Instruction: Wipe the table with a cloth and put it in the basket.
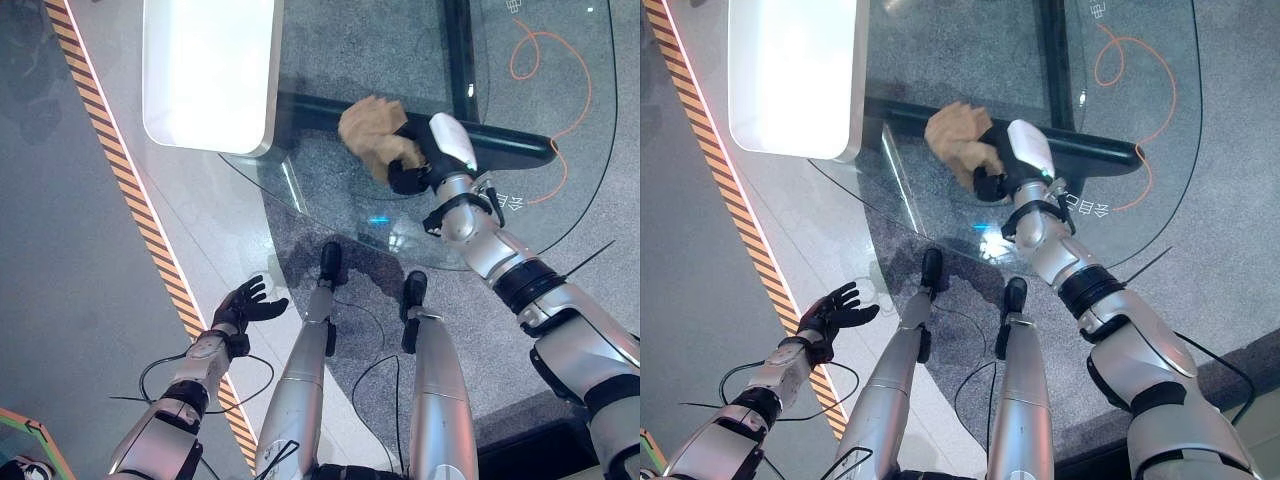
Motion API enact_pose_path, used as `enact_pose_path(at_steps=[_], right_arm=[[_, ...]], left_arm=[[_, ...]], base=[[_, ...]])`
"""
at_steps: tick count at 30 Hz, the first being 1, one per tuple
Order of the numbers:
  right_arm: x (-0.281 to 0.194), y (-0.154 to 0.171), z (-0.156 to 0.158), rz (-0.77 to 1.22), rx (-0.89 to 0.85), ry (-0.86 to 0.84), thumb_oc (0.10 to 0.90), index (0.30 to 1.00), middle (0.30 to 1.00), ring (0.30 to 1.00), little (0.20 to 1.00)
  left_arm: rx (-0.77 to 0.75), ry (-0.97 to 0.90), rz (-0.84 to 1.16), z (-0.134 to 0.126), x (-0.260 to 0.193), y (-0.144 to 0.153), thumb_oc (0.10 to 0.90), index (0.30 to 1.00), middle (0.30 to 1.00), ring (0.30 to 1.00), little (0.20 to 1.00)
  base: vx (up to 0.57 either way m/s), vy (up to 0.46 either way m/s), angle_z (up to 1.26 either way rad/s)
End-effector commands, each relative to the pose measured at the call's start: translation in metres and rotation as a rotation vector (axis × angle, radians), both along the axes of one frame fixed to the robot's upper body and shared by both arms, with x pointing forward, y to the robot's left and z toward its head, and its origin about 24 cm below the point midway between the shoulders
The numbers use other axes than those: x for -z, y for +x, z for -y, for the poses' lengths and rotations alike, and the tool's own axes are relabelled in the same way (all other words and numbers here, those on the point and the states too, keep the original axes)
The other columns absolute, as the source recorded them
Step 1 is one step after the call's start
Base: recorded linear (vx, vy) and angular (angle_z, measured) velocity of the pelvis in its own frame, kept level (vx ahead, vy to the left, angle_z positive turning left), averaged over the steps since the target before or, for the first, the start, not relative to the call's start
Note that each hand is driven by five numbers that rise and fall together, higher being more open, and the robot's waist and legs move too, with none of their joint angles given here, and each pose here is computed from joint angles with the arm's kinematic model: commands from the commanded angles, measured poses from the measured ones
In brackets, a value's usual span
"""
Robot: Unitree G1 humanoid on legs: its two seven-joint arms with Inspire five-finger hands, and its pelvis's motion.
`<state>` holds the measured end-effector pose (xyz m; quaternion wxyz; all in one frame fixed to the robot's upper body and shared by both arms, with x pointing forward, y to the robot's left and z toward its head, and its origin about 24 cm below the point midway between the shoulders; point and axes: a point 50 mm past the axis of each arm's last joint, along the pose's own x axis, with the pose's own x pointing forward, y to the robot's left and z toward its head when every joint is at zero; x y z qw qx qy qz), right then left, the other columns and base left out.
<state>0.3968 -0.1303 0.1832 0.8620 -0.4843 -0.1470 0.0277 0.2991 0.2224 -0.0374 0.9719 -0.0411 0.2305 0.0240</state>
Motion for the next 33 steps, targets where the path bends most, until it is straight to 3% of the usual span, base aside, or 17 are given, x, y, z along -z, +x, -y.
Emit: enact_pose_path(at_steps=[1,14,24,28,33], right_arm=[[-0.021,-0.017,-0.048,0.103,-0.254,-0.020,0.100,0.300,0.300,0.300,0.200],[-0.005,-0.029,-0.065,0.023,-0.368,-0.010,0.100,0.300,0.300,0.300,0.200],[-0.004,-0.026,-0.056,0.050,-0.308,0.049,0.100,0.300,0.300,0.300,0.200],[-0.013,-0.025,-0.050,0.113,-0.266,0.112,0.100,0.300,0.300,0.300,0.200],[-0.030,-0.024,-0.038,0.226,-0.178,0.319,0.100,0.300,0.300,0.300,0.200]], left_arm=[[-0.022,0.027,-0.041,-0.006,0.012,-0.012,0.800,0.900,0.900,0.900,0.900],[-0.028,0.029,-0.037,-0.009,0.010,-0.010,0.800,0.900,0.900,0.900,0.900],[-0.121,-0.049,0.026,-0.014,0.004,-0.007,0.800,0.900,0.900,0.900,0.900],[-0.284,-0.104,0.137,-0.025,-0.012,0.000,0.800,0.900,0.900,0.900,0.900],[-0.699,-0.240,0.314,-0.060,-0.050,0.012,0.800,0.900,0.900,0.900,0.900]], base=[[0.00,0.000,0.00],[0.00,0.000,0.00],[0.00,0.000,0.00],[0.00,0.000,0.00],[0.00,-0.007,0.01]])
